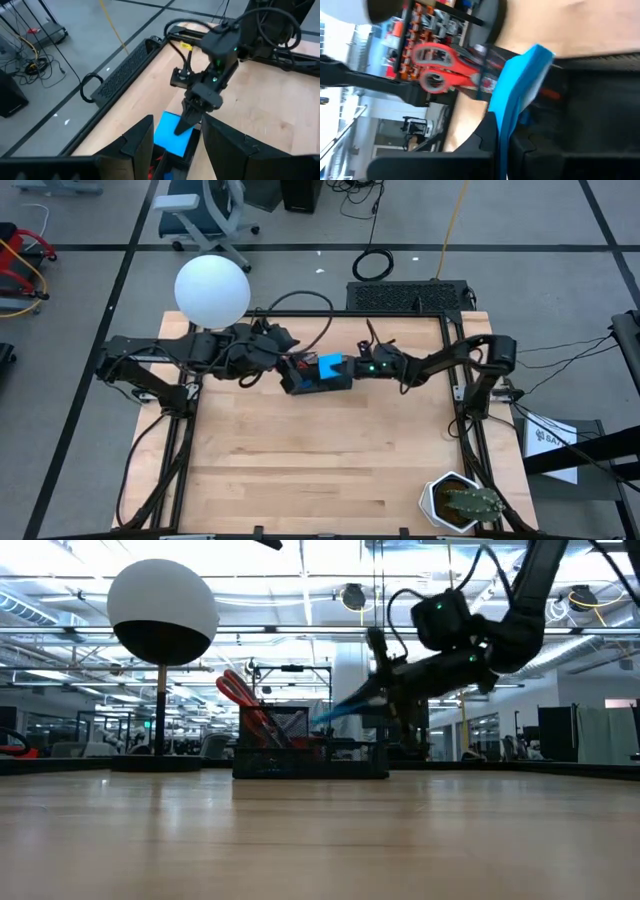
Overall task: Pick and place office supplies into organizer
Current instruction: Put the blue sticky note into the black desk organizer, then return to Home Position
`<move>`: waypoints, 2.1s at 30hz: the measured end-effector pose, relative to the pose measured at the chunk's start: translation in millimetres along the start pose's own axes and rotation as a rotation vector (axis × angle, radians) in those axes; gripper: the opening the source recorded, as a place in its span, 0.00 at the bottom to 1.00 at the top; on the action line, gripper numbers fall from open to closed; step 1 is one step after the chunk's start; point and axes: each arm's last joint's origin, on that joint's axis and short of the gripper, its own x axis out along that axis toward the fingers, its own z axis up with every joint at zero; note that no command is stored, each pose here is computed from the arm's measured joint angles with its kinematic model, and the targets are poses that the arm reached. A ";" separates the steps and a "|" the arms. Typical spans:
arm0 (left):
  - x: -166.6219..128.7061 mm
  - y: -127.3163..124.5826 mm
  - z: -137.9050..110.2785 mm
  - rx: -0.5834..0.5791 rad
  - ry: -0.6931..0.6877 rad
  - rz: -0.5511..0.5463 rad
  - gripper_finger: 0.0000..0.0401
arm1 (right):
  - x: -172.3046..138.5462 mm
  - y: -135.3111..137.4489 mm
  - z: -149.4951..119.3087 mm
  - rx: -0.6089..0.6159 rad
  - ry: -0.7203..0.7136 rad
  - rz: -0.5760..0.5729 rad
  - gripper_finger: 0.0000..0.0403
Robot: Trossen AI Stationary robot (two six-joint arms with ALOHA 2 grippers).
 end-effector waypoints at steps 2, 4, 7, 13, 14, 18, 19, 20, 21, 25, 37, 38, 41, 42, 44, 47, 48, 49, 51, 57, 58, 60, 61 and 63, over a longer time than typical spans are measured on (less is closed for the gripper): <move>0.1 -0.6 -0.5 -0.003 0.003 -0.001 0.43 | 2.2 -5.1 -2.6 0.019 0.013 -0.021 0.01; 0.1 -0.7 -0.4 -0.009 0.003 -0.001 0.43 | 3.9 -8.5 -5.2 0.032 0.021 -0.032 0.01; -0.1 -0.9 -0.4 -0.009 0.002 -0.002 0.43 | 4.4 -9.9 -8.4 0.031 0.031 -0.046 0.02; -0.1 -1.1 -0.4 -0.008 0.003 -0.010 0.43 | 4.2 -11.1 -9.2 0.008 0.020 -0.067 0.16; -0.1 -1.1 -0.4 -0.008 0.003 -0.010 0.43 | 4.1 -12.0 -8.1 0.014 0.018 -0.074 0.19; -0.1 -1.1 -0.3 -0.008 0.003 -0.010 0.43 | 3.3 -15.5 -5.0 0.055 0.018 -0.100 0.29; -0.1 -1.2 -0.3 -0.008 0.002 -0.011 0.43 | 3.1 -15.8 -3.7 0.061 0.020 -0.098 0.32; -0.1 -1.2 -0.2 -0.009 0.001 -0.012 0.43 | 2.9 -16.0 -2.5 0.064 0.029 -0.093 0.34; -0.1 -1.2 -0.2 -0.009 0.001 -0.012 0.43 | 2.7 -16.3 -0.9 0.068 0.036 -0.088 0.37; -0.1 -1.3 -0.1 -0.009 0.001 -0.013 0.43 | 1.2 -16.0 5.3 0.107 0.074 -0.052 0.45; -0.1 -1.4 0.4 -0.012 -0.003 -0.015 0.43 | -11.9 15.5 26.5 0.079 -0.073 0.117 0.51; -0.1 -1.4 0.4 -0.012 -0.004 -0.015 0.43 | -13.5 18.0 28.0 0.078 -0.085 0.123 0.51; -0.1 -1.5 0.4 -0.011 -0.004 -0.015 0.43 | -17.2 24.8 29.9 0.064 -0.094 0.147 0.50; -0.1 -1.5 0.4 -0.011 -0.004 -0.015 0.43 | -18.3 27.1 30.1 0.060 -0.095 0.156 0.50; -0.1 -1.5 0.4 -0.011 -0.004 -0.015 0.43 | -19.6 30.7 29.1 0.053 -0.093 0.170 0.50; -0.1 -1.5 0.4 -0.010 -0.003 -0.017 0.43 | -20.5 34.2 27.7 0.051 -0.090 0.187 0.50; -0.2 -1.7 0.4 -0.006 -0.002 -0.023 0.43 | -20.7 35.6 27.5 0.056 -0.091 0.200 0.50; -0.9 -1.4 0.6 0.002 -0.003 -0.027 0.43 | -20.8 37.2 27.4 0.063 -0.093 0.215 0.50; -6.3 0.7 1.0 0.019 -0.006 -0.045 0.43 | -21.9 41.6 28.1 0.066 -0.104 0.261 0.49; -30.6 10.4 9.7 -0.007 -0.079 -0.163 0.43 | -27.2 56.2 31.0 0.014 -0.136 0.418 0.49; -36.1 12.7 10.6 0.002 -0.089 -0.193 0.43 | -28.2 58.1 31.4 -0.010 -0.142 0.438 0.49; -45.6 16.4 12.7 0.017 -0.113 -0.252 0.43 | -29.7 61.0 32.4 -0.040 -0.163 0.468 0.49; -51.6 18.5 14.8 0.014 -0.138 -0.281 0.43 | -30.5 62.3 32.9 -0.044 -0.172 0.482 0.49; -63.4 25.0 15.2 -0.003 -0.156 -0.304 0.43 | -31.7 64.2 33.8 -0.026 -0.185 0.504 0.49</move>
